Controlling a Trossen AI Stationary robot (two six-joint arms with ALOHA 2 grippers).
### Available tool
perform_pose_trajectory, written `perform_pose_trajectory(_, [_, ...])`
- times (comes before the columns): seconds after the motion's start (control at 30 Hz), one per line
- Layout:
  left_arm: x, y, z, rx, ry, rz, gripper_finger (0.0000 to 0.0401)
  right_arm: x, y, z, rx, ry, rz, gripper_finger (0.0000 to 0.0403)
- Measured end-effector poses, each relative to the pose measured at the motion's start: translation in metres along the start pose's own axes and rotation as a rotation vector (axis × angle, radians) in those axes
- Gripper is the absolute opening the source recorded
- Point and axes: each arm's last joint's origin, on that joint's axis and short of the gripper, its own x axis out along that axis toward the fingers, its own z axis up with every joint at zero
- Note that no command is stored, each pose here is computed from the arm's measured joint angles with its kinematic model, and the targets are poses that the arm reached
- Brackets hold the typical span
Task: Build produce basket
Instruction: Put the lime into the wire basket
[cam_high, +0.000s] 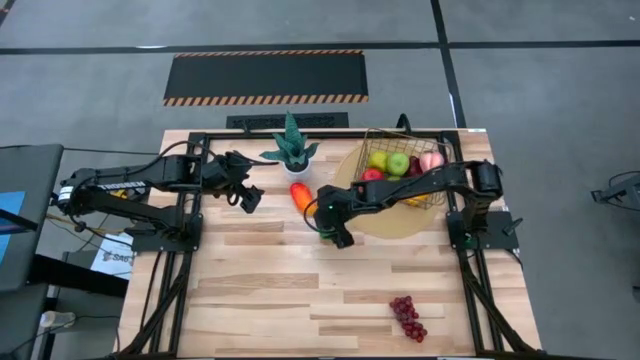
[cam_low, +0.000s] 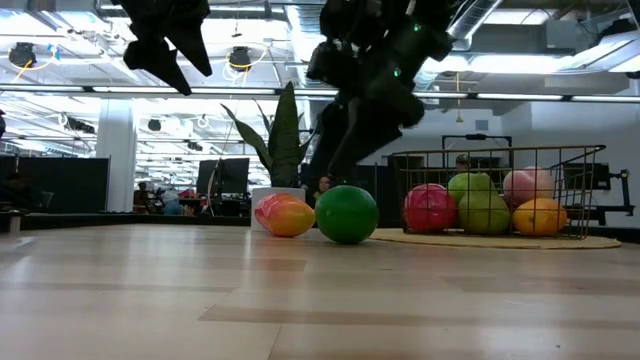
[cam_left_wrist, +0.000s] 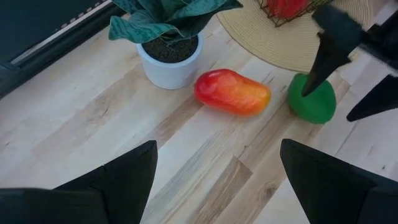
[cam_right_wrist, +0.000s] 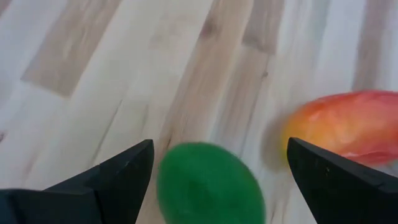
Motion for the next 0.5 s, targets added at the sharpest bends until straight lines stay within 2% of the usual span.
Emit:
perform_pose_trajectory(0.17, [0.0,0.0,0.0,-0.002,0.001,0.006,0.0327,0.005,0.002,-0.006,-0.059,0.057,0.024,0.0384])
perform_pose_trajectory(0.5, [0.0,0.002,0.0,-0.011,-0.013,0.044,0.0327,0.008,-0.007,-0.015,-0.064,0.102,0.029,0.0384])
